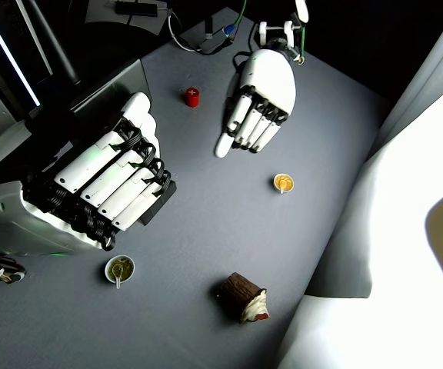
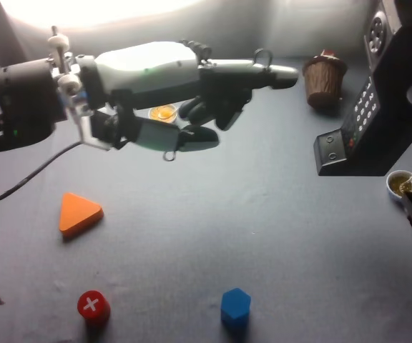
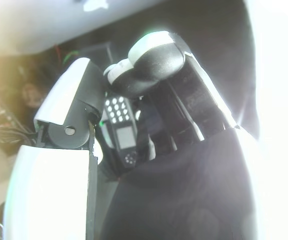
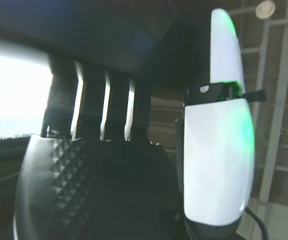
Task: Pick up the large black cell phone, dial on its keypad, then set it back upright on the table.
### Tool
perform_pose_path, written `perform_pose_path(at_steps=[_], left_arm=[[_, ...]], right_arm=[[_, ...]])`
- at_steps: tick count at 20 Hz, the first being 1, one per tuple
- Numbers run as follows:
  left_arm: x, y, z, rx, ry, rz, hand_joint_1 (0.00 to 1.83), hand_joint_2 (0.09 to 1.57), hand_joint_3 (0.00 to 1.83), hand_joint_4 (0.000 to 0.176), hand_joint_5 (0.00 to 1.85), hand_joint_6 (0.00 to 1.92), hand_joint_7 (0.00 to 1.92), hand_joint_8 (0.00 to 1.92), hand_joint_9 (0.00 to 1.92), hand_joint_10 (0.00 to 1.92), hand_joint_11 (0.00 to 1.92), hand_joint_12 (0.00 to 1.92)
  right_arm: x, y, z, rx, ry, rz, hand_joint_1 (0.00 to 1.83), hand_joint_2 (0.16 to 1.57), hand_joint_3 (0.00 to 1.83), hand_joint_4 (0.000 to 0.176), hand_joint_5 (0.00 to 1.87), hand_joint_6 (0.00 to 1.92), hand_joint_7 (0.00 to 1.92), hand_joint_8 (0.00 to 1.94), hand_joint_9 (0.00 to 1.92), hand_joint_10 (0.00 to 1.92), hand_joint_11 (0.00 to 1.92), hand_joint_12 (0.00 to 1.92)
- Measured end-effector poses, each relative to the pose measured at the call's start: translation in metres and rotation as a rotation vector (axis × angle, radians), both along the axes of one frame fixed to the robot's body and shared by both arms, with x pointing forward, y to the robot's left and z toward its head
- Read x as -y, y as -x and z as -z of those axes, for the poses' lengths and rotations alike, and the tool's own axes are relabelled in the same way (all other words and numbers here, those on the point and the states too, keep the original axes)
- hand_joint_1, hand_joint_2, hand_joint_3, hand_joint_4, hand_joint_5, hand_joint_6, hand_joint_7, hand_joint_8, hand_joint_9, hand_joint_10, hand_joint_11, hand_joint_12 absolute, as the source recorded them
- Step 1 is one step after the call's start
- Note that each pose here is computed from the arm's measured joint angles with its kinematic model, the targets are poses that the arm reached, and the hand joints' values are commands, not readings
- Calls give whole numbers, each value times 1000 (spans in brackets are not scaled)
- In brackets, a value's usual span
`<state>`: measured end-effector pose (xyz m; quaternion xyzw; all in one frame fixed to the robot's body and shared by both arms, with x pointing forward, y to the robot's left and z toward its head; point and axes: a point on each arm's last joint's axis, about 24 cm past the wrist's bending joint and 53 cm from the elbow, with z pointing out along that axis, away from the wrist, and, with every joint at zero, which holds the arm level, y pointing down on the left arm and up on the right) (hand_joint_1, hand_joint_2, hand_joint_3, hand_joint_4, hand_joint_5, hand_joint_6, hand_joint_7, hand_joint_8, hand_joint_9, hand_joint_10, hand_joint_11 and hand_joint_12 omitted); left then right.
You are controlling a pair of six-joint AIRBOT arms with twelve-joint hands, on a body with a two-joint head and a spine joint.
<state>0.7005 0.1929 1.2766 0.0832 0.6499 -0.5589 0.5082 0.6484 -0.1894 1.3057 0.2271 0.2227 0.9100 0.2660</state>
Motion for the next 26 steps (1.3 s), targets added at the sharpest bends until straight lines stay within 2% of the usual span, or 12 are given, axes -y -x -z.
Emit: perform_pose_path(at_steps=[4, 6, 7, 9, 14, 16, 18, 20, 21, 23, 24, 26], left_arm=[[18, 3, -13, 5, 47, 22, 1304, 1188, 238, 68, 150, 3, 626, 1639, 954, 1921, 1016, 1921], [30, 9, -18, 8, 67, 56, 1305, 1186, 238, 79, 145, 1, 628, 1636, 948, 1921, 1002, 1921], [36, 15, -21, 10, 81, 79, 1304, 1187, 239, 78, 153, 4, 628, 1636, 948, 1921, 999, 1921], [47, 23, -23, 5, 94, 112, 1300, 1173, 291, 77, 155, 0, 614, 1670, 957, 1921, 1013, 1921], [52, 29, -21, -24, 98, 132, 1300, 1168, 303, 75, 117, 3, 613, 1670, 951, 1921, 1013, 1921], [48, 31, -16, -33, 96, 138, 1303, 1164, 305, 68, 121, 2, 617, 1667, 961, 1921, 1021, 1921], [39, 38, -1, -35, 43, 166, 1302, 1160, 308, 74, 133, 3, 622, 1660, 957, 1921, 1012, 1921], [21, 39, 9, -37, -7, 155, 1303, 1133, 374, 67, 157, 0, 619, 1682, 948, 1921, 1011, 1921], [2, 36, 5, -27, -18, 126, 1304, 1124, 387, 64, 157, 0, 623, 1678, 952, 1921, 1004, 1921], [-21, 37, -11, -20, 29, 98, 1302, 1120, 406, 67, 151, 2, 619, 1692, 950, 1921, 982, 1921], [-24, 41, -12, -31, 34, 106, 1300, 1120, 414, 60, 152, 2, 614, 1701, 942, 1921, 974, 1921], [-20, 52, 0, -67, -14, 155, 1305, 1106, 419, 30, 182, 7, 630, 1676, 914, 1921, 958, 1921]], right_arm=[[3, -2, 1, -4, 2, 9, 1372, 1125, 0, 0, 987, 910, 913, 1014, 866, 1329, 795, 1306], [1, -1, 2, -8, -1, 5, 1373, 1121, 0, 0, 998, 889, 921, 1014, 871, 1312, 788, 1297], [-1, 0, 3, -9, -4, -1, 1461, 1121, 4, 0, 987, 842, 894, 1020, 854, 1220, 789, 1577], [-4, 1, 4, -14, -11, -11, 1373, 1130, 0, 0, 996, 886, 896, 1059, 842, 1340, 760, 1342], [-2, 5, 1, 5, -20, -15, 1368, 1136, 0, 0, 990, 901, 893, 1067, 815, 1375, 753, 1330], [-3, 5, 1, 6, -17, -16, 1369, 1133, 0, 0, 997, 891, 888, 1067, 829, 1366, 759, 1332], [-3, 2, 2, -2, -10, -10, 1370, 1132, 0, 0, 995, 897, 891, 1049, 838, 1359, 773, 1313], [4, -3, 2, -6, -11, 13, 1370, 1129, 0, 0, 1008, 876, 895, 1038, 840, 1359, 778, 1302], [12, -8, 2, -6, -15, 41, 1367, 1137, 1, 0, 1002, 885, 869, 1080, 820, 1383, 757, 1315], [26, -15, 3, -9, -21, 85, 1369, 1132, 0, 0, 1007, 871, 895, 1057, 821, 1375, 768, 1311], [31, -17, 5, -15, -23, 101, 1367, 1137, 1, 0, 997, 880, 884, 1082, 810, 1389, 757, 1325], [31, -21, 12, -31, -20, 110, 1367, 1139, 1, 0, 999, 883, 873, 1087, 811, 1394, 760, 1327]])
